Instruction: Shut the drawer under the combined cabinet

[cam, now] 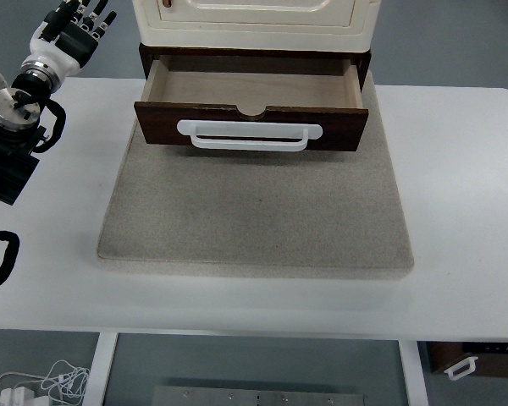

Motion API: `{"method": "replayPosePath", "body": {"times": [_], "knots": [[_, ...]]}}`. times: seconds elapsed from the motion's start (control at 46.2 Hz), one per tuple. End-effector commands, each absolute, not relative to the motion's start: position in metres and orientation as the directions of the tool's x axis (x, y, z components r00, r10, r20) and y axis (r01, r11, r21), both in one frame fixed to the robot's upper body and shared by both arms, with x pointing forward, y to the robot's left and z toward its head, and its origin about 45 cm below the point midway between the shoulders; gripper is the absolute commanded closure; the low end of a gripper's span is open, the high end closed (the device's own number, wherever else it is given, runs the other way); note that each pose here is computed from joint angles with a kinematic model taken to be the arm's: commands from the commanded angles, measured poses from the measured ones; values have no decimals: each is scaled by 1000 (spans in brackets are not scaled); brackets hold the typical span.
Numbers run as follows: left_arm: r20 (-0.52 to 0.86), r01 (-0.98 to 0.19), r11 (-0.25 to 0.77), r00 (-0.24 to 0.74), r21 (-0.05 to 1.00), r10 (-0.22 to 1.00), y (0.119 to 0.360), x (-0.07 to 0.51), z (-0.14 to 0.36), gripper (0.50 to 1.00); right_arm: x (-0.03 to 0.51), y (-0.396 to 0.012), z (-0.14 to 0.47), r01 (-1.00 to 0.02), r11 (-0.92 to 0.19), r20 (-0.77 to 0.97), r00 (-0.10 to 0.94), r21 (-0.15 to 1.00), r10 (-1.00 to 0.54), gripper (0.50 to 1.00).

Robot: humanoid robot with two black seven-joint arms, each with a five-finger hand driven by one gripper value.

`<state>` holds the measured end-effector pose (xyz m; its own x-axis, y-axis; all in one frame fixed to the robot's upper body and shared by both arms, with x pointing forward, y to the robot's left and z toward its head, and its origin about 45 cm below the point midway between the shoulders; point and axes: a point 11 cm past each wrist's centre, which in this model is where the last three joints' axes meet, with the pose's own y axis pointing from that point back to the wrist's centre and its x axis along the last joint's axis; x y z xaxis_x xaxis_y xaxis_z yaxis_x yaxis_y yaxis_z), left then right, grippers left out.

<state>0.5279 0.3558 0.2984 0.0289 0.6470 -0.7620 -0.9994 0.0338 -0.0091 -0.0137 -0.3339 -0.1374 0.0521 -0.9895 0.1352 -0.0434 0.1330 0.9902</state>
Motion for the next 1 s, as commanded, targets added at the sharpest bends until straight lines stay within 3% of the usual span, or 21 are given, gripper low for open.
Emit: {"method": "replayPosePath", "body": {"times": [0.0, 0.974], "knots": [[-764, -999, 35, 30, -10, 644, 355, 528, 298, 500, -14, -334, -137, -43, 133, 135, 52, 990, -989, 548], [-753, -999, 38, 52, -36, 656, 358, 530, 311, 500, -14, -334, -137, -43, 133, 135, 52, 990, -989, 548]]}}
